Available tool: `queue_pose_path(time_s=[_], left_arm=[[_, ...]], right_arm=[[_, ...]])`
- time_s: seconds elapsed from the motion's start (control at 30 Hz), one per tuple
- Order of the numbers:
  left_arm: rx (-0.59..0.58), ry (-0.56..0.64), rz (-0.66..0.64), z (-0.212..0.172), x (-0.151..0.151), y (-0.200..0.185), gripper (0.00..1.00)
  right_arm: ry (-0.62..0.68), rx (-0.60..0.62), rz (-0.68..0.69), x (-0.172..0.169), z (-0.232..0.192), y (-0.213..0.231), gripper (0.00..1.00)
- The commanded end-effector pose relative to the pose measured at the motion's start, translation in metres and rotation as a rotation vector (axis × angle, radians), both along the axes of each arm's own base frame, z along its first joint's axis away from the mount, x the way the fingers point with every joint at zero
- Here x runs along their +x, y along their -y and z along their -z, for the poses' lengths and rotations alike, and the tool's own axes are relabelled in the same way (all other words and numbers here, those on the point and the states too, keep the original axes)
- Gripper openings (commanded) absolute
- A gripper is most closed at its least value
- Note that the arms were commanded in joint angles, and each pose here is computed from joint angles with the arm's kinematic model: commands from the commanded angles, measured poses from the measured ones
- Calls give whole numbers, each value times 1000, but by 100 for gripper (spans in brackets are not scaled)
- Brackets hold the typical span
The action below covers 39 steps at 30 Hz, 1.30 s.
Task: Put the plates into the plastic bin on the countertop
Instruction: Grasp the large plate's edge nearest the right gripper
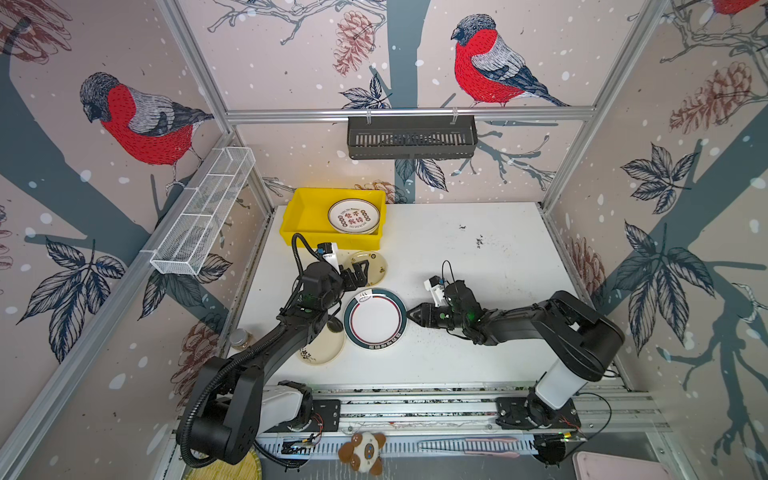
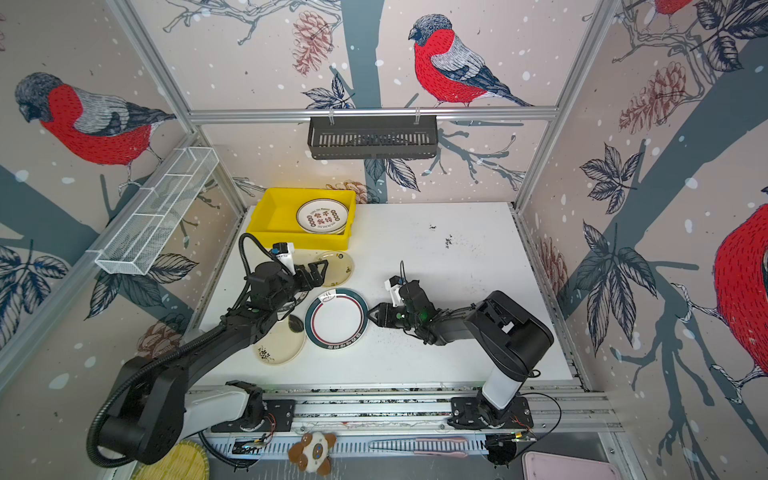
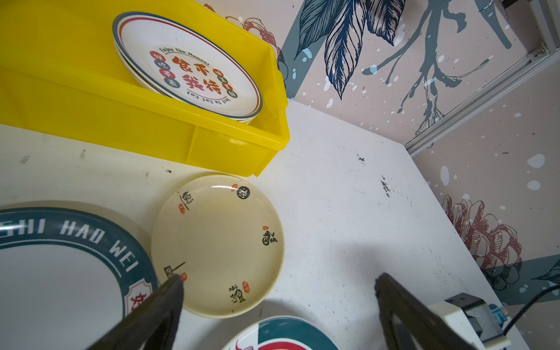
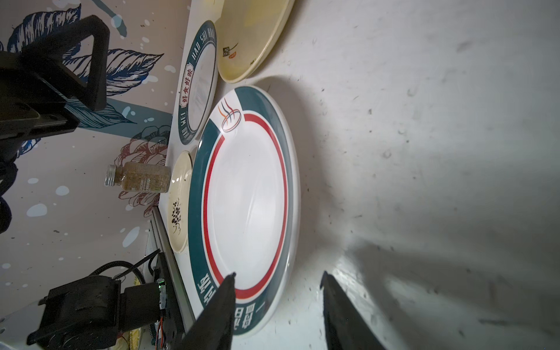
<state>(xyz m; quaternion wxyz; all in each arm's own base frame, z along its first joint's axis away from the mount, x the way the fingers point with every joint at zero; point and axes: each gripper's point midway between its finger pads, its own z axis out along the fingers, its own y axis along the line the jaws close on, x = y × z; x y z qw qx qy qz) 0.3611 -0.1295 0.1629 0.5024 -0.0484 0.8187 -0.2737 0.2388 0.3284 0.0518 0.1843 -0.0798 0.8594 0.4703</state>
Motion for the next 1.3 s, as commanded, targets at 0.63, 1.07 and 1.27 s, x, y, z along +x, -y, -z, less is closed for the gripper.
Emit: queue_pose_path(time_s=[0.63,1.07,1.27], left_arm=[[-38,41,16,-11,4,9,98],[-55,33,32,-7,4,16,98],[-57,28,39,-5,3,18,98]], right_arm=[[-56,-7,-53,2,16,-26,34],[-76,-85,-25,8,28,-24,17],[-64,-101,3,10,27,-19,6]])
